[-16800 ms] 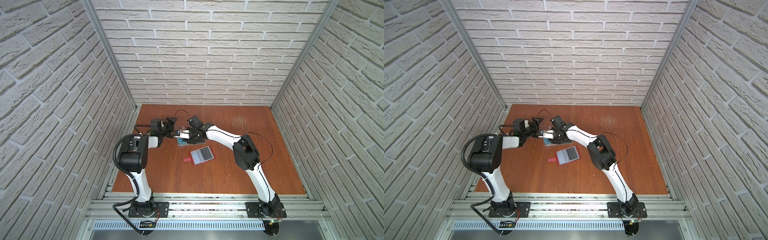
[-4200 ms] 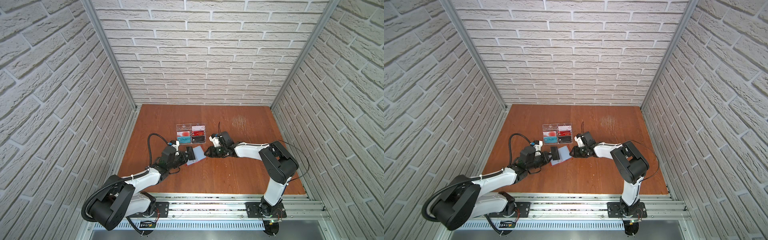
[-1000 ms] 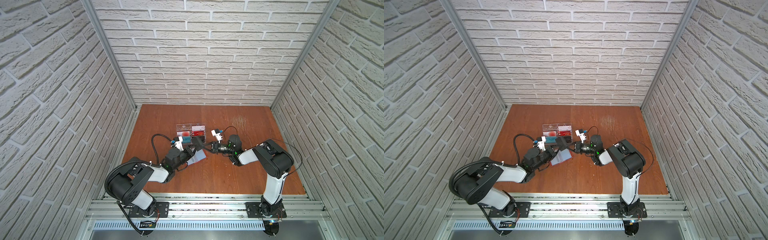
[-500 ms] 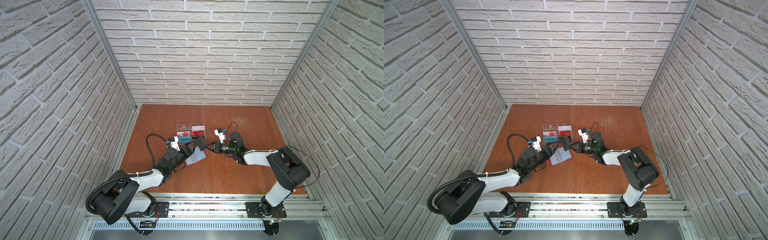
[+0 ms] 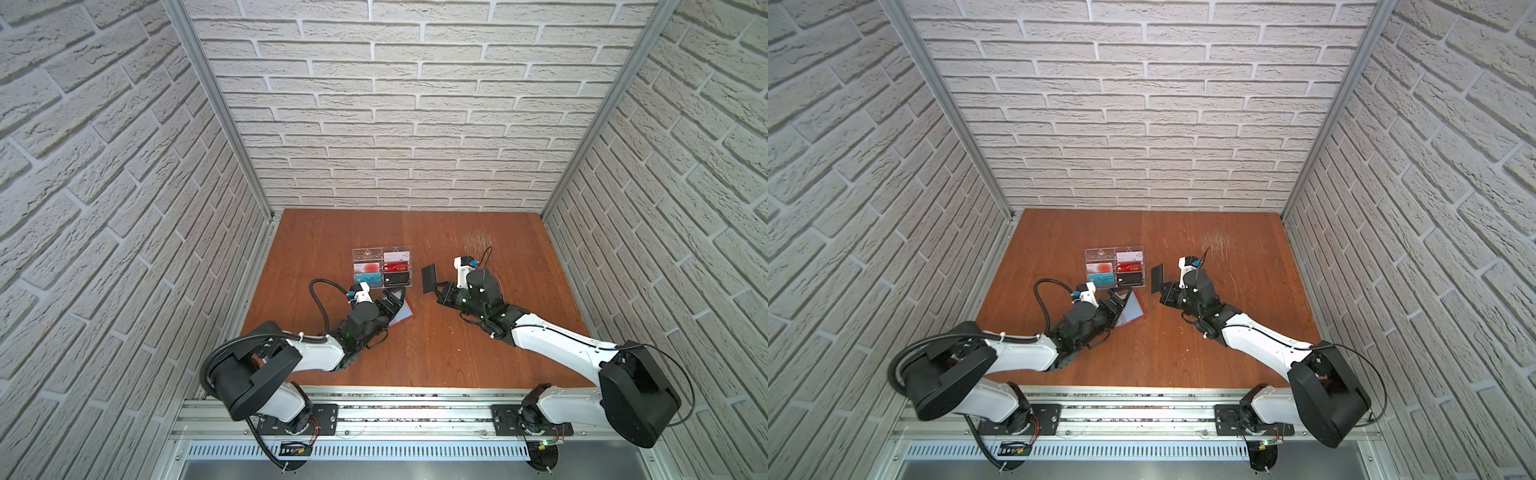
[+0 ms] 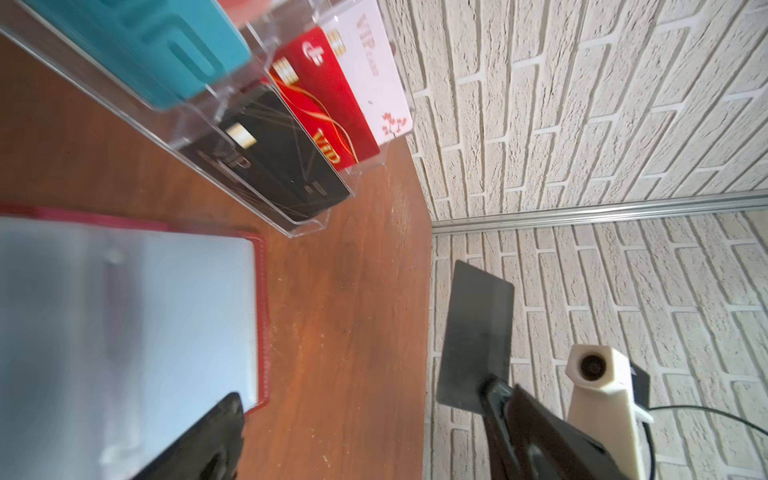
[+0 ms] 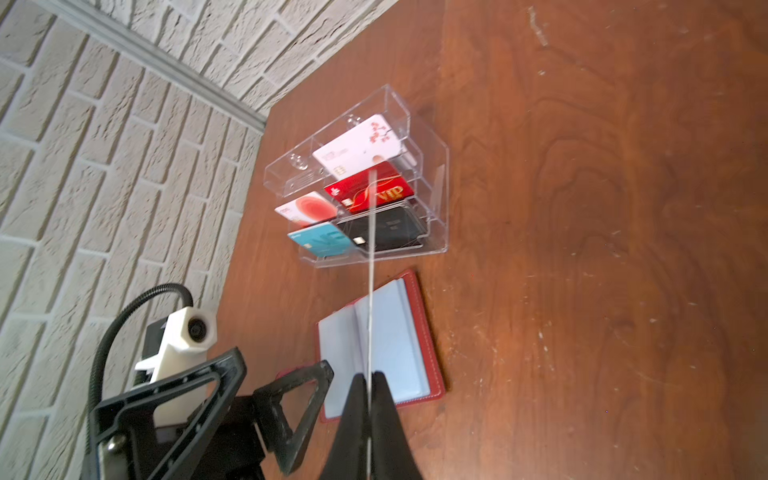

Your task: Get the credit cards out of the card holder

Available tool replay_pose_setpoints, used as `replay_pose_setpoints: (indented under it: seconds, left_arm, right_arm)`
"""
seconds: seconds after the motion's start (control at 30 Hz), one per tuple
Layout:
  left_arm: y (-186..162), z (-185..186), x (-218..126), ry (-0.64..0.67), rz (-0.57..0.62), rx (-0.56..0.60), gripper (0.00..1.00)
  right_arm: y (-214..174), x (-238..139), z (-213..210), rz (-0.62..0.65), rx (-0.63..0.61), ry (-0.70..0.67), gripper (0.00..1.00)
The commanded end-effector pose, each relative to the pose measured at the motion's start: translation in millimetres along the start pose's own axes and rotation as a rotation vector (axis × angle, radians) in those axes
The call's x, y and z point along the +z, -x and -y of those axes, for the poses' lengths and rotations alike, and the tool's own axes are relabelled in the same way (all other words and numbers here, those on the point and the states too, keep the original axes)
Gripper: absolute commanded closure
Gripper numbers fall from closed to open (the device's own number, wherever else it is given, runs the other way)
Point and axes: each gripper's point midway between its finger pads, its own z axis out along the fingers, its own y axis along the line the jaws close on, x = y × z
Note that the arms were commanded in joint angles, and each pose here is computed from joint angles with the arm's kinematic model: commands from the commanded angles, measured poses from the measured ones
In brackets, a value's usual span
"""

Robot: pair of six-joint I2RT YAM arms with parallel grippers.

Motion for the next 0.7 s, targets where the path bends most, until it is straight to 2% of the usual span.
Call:
replay_pose_setpoints:
  seconds: [0.0, 0.17, 0.4, 0.67]
  left_arm:
    - [-1, 48, 14, -0.207, 0.051, -0.152, 0.02]
    - [-15, 45, 33, -0.265, 0.050, -0.246, 0.02]
    - [-13, 39, 30, -0.250, 0.081, -0.254, 0.04]
    - [-17, 52, 34, -0.278, 0.087, -0.270, 0.21]
  right_arm:
    - [15, -9, 3, 0.126, 0.067, -0.091, 0.95]
    - [21, -20, -3, 0.215, 0.093, -0.106, 0.95]
    - [20, -22, 4, 0.260, 0.160, -0.114, 0.94]
    - [13, -10, -5, 0.268, 0.202, -0.050, 0.94]
